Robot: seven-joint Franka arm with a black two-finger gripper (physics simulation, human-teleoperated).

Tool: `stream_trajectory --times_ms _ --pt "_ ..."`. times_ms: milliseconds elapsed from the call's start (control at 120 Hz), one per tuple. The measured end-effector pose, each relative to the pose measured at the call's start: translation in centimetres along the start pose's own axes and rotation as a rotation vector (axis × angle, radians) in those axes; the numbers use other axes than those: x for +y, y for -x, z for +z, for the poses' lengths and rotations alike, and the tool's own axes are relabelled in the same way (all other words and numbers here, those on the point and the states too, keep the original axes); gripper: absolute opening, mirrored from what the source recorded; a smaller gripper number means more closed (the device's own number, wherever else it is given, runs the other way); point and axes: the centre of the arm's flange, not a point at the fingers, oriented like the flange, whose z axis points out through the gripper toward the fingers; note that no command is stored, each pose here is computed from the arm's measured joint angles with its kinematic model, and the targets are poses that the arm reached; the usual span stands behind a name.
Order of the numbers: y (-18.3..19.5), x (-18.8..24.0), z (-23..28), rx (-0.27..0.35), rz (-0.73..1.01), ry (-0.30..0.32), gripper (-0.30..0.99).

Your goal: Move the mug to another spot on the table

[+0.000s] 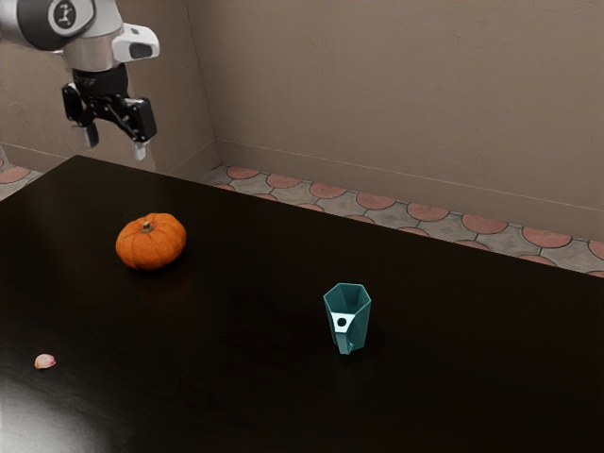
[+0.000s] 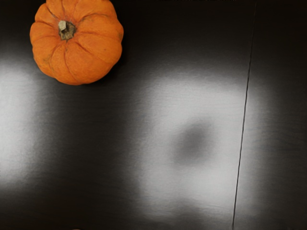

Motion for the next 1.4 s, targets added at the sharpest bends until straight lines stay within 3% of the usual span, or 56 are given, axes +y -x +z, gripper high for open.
stream_trajectory --times_ms 275,508,750,942,1058,1400 --pt "-0.6 3.8 0.8 0.032 0.051 0.020 0.69" --pt "2.0 19.4 7.3 0.014 0.052 0.088 0.69" --pt "4.4 26.2 13.8 -0.028 -0.144 0.129 0.69" --pt "5.7 32.0 16.6 -0.026 -0.152 0.111 0.69" --pt "5.7 33.7 18.2 -0.011 -0.147 0.092 0.69" --pt "0.9 34.7 23.0 -0.002 -0.208 0.086 0.69"
